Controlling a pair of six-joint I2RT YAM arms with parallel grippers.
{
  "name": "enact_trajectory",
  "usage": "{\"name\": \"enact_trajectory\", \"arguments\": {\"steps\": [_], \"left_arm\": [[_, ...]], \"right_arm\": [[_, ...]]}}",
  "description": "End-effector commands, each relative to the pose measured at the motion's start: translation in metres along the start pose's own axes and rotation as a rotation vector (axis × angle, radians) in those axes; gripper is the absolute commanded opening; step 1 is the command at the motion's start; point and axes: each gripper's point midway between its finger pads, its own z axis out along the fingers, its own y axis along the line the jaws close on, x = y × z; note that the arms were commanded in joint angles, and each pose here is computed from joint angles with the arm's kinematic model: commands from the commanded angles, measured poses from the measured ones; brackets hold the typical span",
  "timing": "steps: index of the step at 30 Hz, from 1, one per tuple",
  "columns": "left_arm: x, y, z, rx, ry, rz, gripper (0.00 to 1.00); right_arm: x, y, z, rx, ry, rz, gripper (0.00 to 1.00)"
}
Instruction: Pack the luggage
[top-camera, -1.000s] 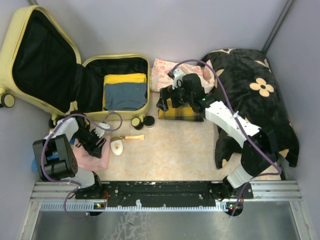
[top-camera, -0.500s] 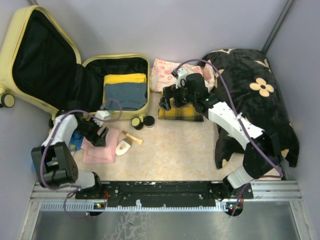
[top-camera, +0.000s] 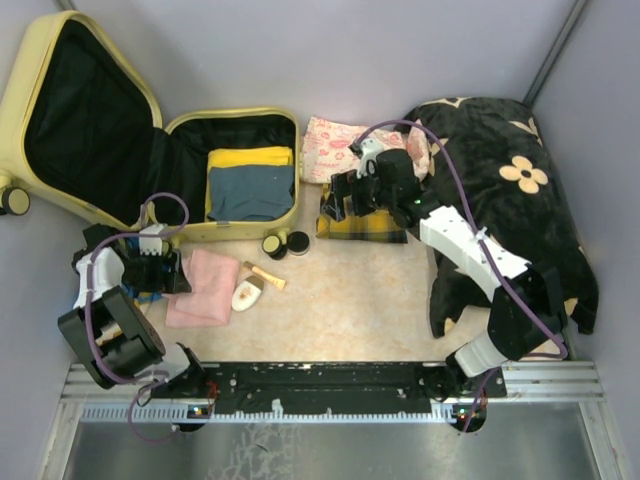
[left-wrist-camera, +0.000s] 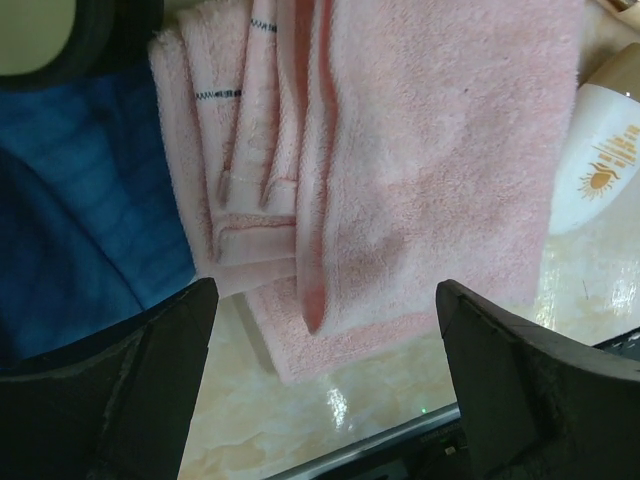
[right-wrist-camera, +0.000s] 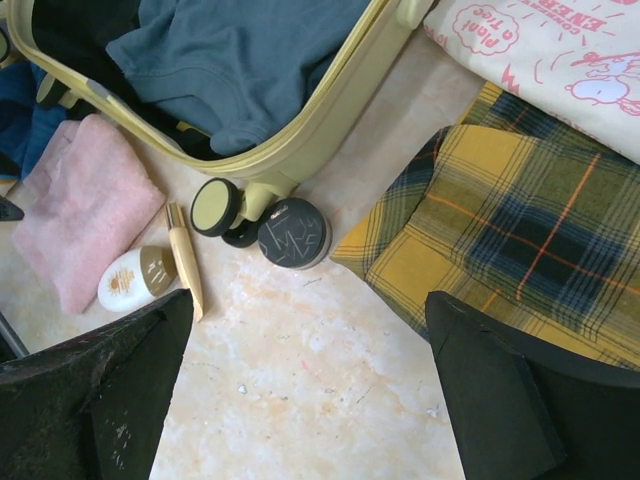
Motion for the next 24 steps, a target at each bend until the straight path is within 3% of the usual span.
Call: {"name": "enact_trajectory", "arguments": {"steps": [1, 10, 14, 20, 24], "left_arm": [[0.009, 0.015, 0.016, -0.056, 0.015, -0.085, 0.95], [0.014, 0.050, 0.033, -0.174, 0.029, -0.161, 1.00], [0.020, 0.034, 0.041, -0.073, 0.036, -0.117, 1.00], [0.025, 0.012, 0.051, 0.040, 0.051, -0.059, 0.85], [0.025, -0.005, 0.058, 0.084, 0.073, 0.012, 0.83]], "right_arm": [[-0.030, 0.000, -0.018, 0.003, -0.106, 0.004, 0.99], [-0.034, -0.015, -0.020, 0.019, -0.112, 0.041, 0.99], [-0.033, -0.018, -0.019, 0.014, -0.109, 0.061, 0.99], [-0.027, -0.022, -0.014, 0.016, -0.101, 0.085, 0.99], [-0.024, -0.024, -0.011, 0.015, -0.092, 0.096, 0.99]]}}
